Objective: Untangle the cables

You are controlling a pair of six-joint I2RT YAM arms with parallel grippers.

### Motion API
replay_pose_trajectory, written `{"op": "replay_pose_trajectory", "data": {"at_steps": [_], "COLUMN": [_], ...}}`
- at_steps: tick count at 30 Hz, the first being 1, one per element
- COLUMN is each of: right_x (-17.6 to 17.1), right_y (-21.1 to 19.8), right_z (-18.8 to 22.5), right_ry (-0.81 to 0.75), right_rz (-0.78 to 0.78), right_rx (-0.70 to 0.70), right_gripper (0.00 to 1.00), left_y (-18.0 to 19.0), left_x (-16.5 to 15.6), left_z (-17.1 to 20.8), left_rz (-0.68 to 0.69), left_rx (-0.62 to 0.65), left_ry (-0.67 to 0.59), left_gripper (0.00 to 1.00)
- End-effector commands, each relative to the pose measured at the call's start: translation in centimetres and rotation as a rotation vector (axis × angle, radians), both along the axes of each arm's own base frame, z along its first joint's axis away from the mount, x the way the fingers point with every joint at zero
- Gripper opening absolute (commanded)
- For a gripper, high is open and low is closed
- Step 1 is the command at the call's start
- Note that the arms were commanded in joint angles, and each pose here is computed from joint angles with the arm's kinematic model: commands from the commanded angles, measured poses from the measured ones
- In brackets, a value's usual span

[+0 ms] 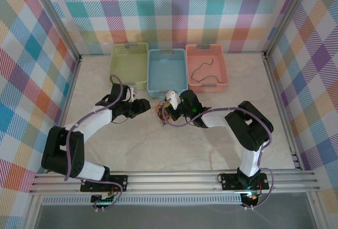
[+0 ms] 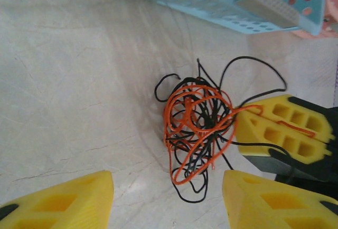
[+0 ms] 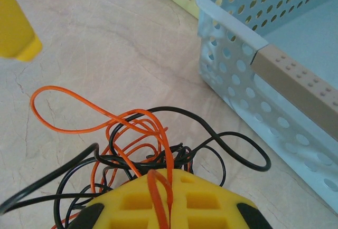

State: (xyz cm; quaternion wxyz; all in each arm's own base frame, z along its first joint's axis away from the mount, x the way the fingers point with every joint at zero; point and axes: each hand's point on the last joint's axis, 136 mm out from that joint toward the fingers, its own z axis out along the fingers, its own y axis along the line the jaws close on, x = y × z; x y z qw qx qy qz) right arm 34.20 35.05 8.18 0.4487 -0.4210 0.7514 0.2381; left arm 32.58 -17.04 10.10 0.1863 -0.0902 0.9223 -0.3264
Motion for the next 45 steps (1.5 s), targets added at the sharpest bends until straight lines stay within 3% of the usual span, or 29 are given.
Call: {"op": "replay_pose_trajectory", "data": {"at_steps": [1, 7, 18, 34, 45], "right_x": [-0.1, -0.1, -0.1, -0.2, -0.2], "right_y": [0.7, 0.8, 0.8, 0.9, 0.9], "right_z": [1.6, 1.5, 1.4, 1.3, 1.3], "right_ry": [-0.009, -0.004, 0.002, 0.009, 0.01], "right_rz": [0.025, 0.026, 0.03, 0.033, 0.034], "right_rx": [0.032, 0.028, 0.025, 0.024, 0.024], "right_gripper": [0.01, 0.01, 0.01, 0.01, 0.01], "left_y": [-0.5, -1.4, -2.7, -4.2, -4.1], "left_x": [0.8, 2.2, 1.7, 0.4, 0.1], "left_z": [-0.5, -2.1, 0.0, 0.6, -0.8], "left_rz": [-0.013, -0.047, -0.089, -0.174, -0.18], "left_rx": [-0.015, -0.019, -0.09, -0.057, -0.024], "left_ry": [0.006, 0.027, -0.034, -0.062, -0.013], "left_gripper": [0.57, 0.5, 0.45, 0.55, 0.37]}}
